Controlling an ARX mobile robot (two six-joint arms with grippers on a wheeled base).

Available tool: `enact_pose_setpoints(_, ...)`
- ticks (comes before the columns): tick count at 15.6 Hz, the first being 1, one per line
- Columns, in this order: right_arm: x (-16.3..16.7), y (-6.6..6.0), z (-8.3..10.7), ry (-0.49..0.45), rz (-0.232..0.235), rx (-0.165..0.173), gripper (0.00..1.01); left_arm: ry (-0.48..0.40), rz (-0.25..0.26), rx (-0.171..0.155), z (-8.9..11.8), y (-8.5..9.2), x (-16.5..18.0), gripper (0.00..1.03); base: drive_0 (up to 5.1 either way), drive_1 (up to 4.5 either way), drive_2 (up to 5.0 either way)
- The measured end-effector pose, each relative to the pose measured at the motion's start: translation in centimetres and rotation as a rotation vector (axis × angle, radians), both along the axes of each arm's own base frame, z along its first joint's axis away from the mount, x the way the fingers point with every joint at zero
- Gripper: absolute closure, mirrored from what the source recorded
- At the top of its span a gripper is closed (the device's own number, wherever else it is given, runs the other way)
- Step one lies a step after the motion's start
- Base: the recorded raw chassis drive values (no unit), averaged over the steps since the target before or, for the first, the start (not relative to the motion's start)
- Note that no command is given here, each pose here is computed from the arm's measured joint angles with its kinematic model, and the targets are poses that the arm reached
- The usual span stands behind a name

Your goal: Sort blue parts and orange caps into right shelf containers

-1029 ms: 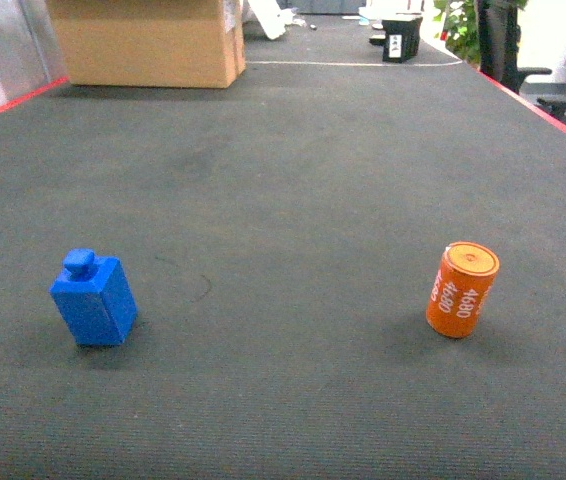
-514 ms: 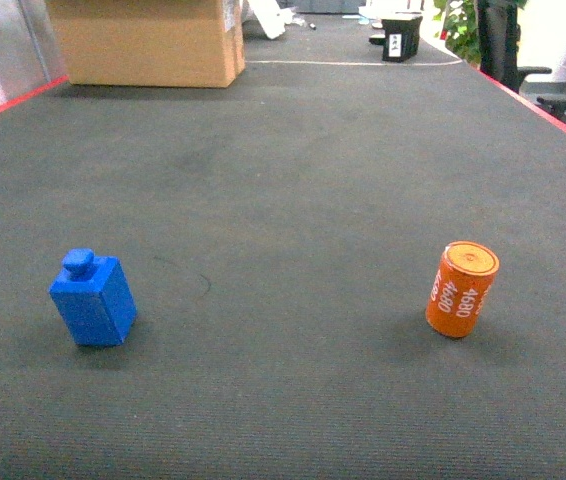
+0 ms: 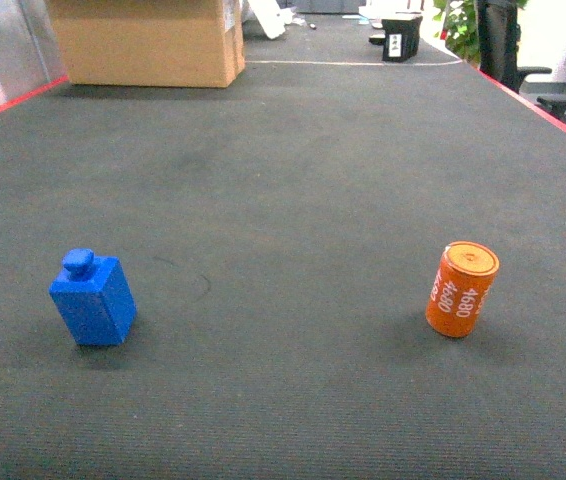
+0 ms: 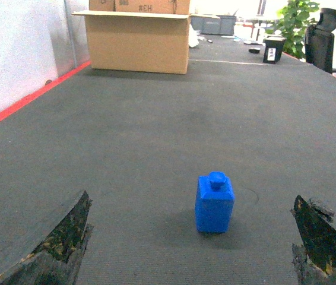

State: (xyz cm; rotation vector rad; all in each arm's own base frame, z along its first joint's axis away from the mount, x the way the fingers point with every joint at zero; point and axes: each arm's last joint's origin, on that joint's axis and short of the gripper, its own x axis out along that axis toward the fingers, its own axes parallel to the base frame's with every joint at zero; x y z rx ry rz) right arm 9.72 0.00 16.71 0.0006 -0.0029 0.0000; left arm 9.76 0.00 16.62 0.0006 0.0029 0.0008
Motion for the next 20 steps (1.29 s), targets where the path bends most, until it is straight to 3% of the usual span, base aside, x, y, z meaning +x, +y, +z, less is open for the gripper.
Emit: enact_pose_setpoints(20,0.00,0.00,0.00,0.000,0.000,0.000,0.03,0.000,0.000,0.000,0.00,0.00,0.00,0.05,0.0,0.00,0.0)
